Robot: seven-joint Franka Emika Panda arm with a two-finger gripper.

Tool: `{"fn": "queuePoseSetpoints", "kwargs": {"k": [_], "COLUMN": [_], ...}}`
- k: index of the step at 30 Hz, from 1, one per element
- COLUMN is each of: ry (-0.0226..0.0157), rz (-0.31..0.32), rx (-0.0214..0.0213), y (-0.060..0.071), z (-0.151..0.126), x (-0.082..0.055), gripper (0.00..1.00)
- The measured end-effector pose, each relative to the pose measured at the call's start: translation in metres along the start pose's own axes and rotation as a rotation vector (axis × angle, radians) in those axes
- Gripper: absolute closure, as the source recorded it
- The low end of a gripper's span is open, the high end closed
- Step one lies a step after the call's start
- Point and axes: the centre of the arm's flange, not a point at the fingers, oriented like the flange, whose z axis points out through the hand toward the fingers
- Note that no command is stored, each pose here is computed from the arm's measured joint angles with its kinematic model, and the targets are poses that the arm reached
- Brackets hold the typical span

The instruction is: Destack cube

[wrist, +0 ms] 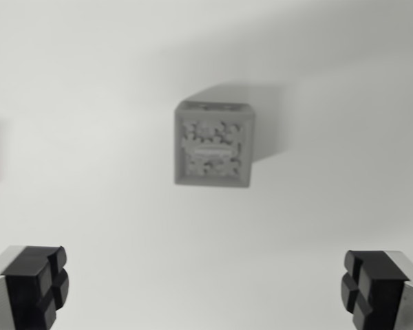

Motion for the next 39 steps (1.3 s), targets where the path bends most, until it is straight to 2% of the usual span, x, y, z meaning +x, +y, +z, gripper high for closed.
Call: {"fn": "queuePoseSetpoints", "kwargs": {"k": [25,39], "ry": [-0.0008,-0.0024], "rz": [0.001,0.001], "rx": [0.0029,0.0018], "y": [-0.001,-0.001], "z": [-0.092,-0.115], "x": [0.0,0.0], "gripper": [0.0,0.0]}}
